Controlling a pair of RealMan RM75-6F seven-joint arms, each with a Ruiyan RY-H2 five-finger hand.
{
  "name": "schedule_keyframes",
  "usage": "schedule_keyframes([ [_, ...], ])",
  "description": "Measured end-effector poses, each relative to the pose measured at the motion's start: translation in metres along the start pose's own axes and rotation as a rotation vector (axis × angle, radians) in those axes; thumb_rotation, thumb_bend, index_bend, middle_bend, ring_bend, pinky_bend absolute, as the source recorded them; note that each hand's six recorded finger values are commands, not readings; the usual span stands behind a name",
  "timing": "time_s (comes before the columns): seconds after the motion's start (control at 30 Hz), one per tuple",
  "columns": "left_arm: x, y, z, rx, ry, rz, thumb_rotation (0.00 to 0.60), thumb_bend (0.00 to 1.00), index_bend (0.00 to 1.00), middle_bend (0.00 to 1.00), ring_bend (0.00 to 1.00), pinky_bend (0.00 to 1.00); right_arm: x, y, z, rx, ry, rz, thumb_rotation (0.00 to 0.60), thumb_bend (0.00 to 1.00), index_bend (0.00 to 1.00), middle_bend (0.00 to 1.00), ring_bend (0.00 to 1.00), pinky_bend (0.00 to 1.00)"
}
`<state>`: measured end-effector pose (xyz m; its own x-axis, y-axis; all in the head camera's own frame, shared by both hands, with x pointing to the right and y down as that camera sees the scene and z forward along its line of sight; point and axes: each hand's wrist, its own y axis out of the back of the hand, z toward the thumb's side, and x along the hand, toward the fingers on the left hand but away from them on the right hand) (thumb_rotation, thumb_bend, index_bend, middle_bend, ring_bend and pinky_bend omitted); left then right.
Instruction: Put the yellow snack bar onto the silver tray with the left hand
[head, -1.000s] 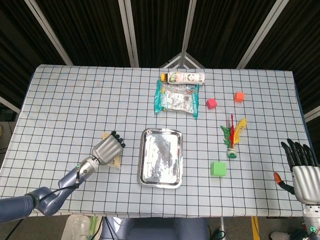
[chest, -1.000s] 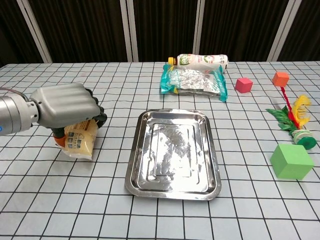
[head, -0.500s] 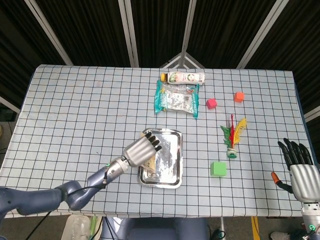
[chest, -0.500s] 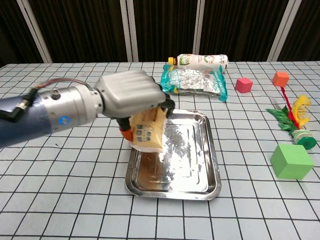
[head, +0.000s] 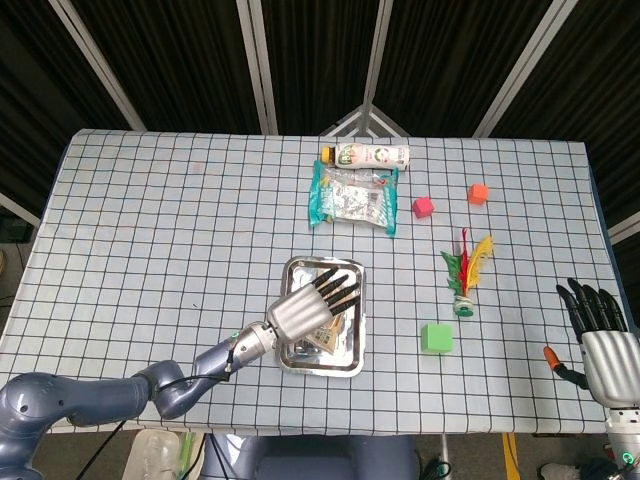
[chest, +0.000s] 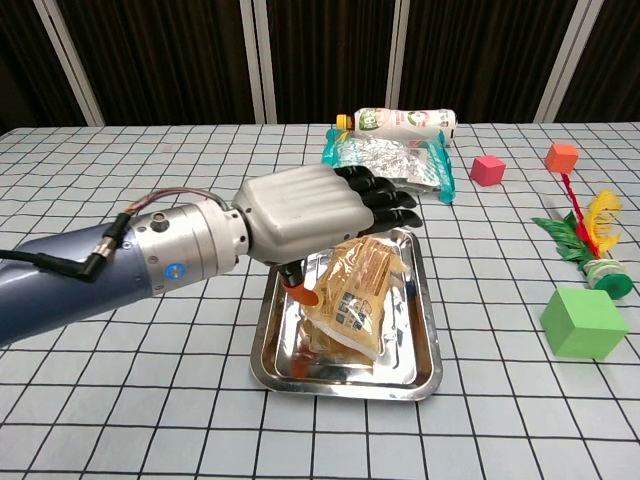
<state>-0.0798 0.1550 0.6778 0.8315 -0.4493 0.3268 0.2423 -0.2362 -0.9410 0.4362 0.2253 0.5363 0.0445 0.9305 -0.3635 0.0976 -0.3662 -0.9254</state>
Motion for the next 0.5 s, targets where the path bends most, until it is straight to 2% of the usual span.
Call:
schedule_keyframes([
  [0.1, -0.032, 0.013, -0.012, -0.019, 0.038, 0.035, 0.600, 0.02, 0.00, 0.00, 0.00, 0.03, 0.002, 0.000, 0.002, -0.001, 0.005, -0.001, 0.600, 0.34, 0.00, 0.00, 0.00, 0.00],
  [0.2, -0.085, 0.028, -0.028, -0.037, 0.135, 0.053, 0.600, 0.03, 0.00, 0.00, 0.00, 0.02, 0.003, 0.001, 0.003, 0.000, 0.007, -0.002, 0.600, 0.34, 0.00, 0.00, 0.00, 0.00],
  [0.3, -0.151, 0.040, -0.043, -0.096, 0.311, 0.057, 0.600, 0.03, 0.00, 0.00, 0.00, 0.02, 0.003, -0.001, 0.004, 0.003, 0.009, 0.001, 0.600, 0.34, 0.00, 0.00, 0.00, 0.00],
  [0.4, -0.211, 0.048, -0.056, -0.171, 0.537, 0.079, 0.600, 0.03, 0.00, 0.00, 0.00, 0.02, 0.002, -0.003, 0.007, 0.013, 0.015, 0.007, 0.600, 0.34, 0.00, 0.00, 0.00, 0.00],
  [0.43, -0.230, 0.048, -0.061, -0.190, 0.620, 0.091, 0.600, 0.03, 0.00, 0.00, 0.00, 0.02, 0.002, -0.004, 0.008, 0.016, 0.017, 0.009, 0.600, 0.34, 0.00, 0.00, 0.00, 0.00],
  [0.5, -0.258, 0.041, -0.067, -0.196, 0.729, 0.082, 0.600, 0.03, 0.00, 0.00, 0.00, 0.02, 0.002, -0.007, 0.011, 0.023, 0.027, 0.012, 0.600, 0.34, 0.00, 0.00, 0.00, 0.00],
])
